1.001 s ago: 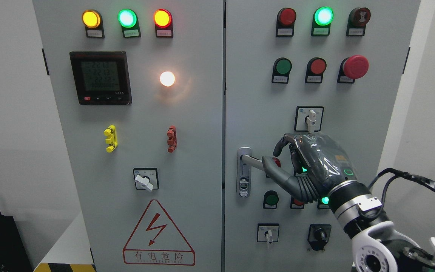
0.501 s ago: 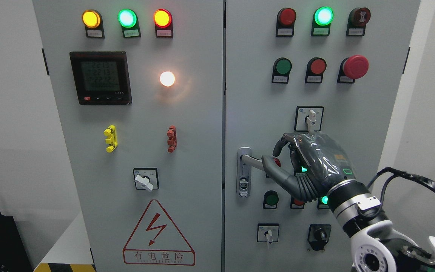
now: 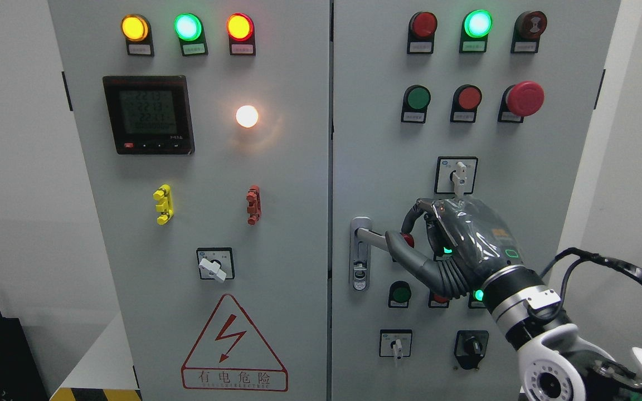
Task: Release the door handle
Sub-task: 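Hold the silver handle steady with the right hand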
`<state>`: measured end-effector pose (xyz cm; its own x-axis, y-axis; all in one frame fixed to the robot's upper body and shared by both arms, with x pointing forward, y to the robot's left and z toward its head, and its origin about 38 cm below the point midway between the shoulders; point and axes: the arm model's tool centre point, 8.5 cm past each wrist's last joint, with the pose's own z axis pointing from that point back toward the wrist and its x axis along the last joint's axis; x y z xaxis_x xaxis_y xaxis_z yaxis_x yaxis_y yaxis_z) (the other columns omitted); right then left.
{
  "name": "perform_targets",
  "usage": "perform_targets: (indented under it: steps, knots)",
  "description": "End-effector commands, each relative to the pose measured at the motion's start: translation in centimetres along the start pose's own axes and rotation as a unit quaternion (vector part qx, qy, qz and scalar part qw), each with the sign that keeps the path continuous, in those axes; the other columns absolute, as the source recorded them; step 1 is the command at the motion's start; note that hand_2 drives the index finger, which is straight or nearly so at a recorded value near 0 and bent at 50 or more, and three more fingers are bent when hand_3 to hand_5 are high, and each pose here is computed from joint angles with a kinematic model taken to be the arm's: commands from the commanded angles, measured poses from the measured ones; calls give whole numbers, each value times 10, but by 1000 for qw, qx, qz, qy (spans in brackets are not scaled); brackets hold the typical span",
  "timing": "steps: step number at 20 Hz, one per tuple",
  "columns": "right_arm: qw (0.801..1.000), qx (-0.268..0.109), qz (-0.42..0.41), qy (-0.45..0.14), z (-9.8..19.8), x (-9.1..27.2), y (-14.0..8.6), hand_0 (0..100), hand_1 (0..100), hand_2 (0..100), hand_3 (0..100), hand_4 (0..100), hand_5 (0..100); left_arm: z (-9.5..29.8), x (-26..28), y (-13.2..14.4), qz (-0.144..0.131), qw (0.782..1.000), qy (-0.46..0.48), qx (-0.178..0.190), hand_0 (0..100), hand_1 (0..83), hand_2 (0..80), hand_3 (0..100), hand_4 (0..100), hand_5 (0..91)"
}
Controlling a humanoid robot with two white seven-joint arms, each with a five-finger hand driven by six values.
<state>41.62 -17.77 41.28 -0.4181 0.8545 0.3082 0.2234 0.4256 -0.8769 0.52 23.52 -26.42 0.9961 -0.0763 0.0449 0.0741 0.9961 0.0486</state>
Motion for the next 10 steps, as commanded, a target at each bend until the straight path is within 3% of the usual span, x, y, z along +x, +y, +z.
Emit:
perform_targets:
  steps: [1, 10]
  knots:
    - [1000, 1, 1, 9, -5, -8, 0, 450, 249, 508, 1000, 1000, 1000, 0, -1, 0, 1, 1000, 3, 0, 120, 389, 0, 0, 0, 0]
    - [1000, 0, -1, 13, -9, -9, 2, 445, 261, 502, 1000, 1000, 1000, 0, -2, 0, 1, 1000, 4, 0, 120, 389, 0, 0, 0, 0]
